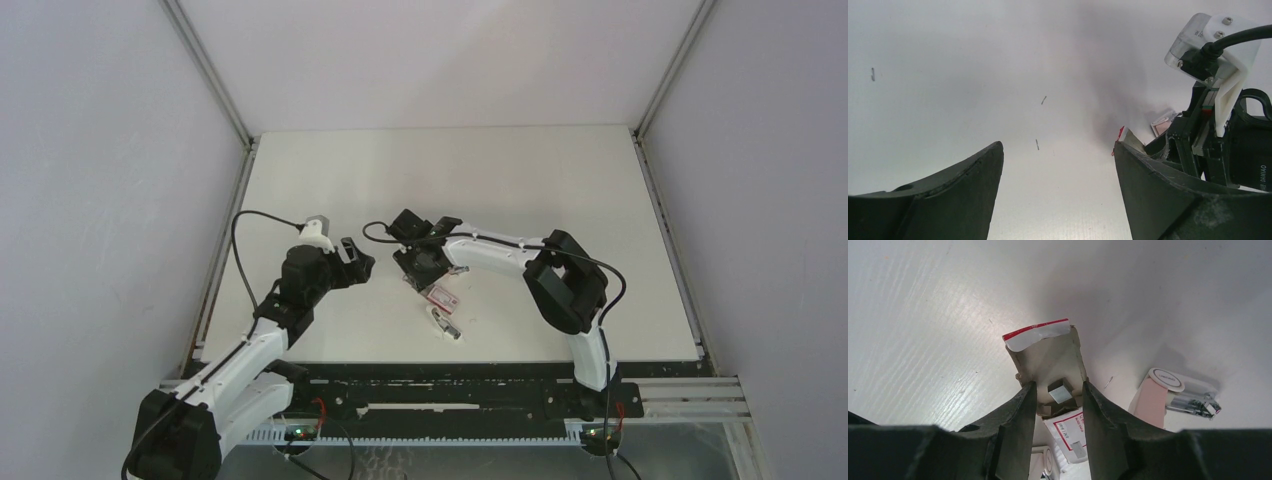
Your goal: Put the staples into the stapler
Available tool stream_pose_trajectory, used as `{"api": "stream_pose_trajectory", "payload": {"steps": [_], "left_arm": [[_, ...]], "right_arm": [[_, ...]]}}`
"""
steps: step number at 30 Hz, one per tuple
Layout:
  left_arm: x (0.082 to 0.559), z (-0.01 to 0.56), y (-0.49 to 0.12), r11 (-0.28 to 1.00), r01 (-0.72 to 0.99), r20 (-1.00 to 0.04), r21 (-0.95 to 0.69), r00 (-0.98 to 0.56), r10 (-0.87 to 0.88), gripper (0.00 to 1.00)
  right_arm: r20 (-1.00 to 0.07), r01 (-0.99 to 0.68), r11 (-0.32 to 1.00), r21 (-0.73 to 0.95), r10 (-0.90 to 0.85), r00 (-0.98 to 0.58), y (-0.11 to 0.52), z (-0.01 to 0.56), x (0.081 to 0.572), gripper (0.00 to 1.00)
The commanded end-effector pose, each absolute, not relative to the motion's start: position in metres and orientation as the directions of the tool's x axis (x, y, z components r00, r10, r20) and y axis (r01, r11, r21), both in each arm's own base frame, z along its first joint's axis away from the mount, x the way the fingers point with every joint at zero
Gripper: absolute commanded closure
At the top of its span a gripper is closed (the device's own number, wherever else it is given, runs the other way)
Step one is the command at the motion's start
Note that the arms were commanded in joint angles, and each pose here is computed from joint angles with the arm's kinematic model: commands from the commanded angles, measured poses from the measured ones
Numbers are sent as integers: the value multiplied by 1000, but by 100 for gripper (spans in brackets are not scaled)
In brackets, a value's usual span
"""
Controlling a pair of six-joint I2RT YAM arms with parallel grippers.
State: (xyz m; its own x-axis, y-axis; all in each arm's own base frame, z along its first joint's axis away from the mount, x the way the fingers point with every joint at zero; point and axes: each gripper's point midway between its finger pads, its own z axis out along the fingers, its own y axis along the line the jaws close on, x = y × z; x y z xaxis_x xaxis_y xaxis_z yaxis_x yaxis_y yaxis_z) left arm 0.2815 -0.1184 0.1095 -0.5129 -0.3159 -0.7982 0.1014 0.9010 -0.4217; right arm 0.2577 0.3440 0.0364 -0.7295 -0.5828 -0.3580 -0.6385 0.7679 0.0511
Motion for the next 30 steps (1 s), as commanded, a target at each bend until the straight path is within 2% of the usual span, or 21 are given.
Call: {"api": "stream_pose_trajectory", "payload": {"steps": [1,9,18,30], "left_arm": [[284,113,-113,908,118,-827,-402,-471,-305,15],[282,110,-113,911,120,-829,-396,-474,-298,15],[282,110,-115,909,139,-831,-394,-476,-288,15],[283,108,-114,911,130,-829,-392,-479,-288,15]], "right_arm": [[-419,-564,824,59,-492,-763,352,64,262,62],[-424,-611,791,39,-541,-727,352,56,261,72],[-428,-775,632,19,-696,-577,353,52,251,75],[-421,-859,512,-22,-784,-456,353,45,249,75]]}}
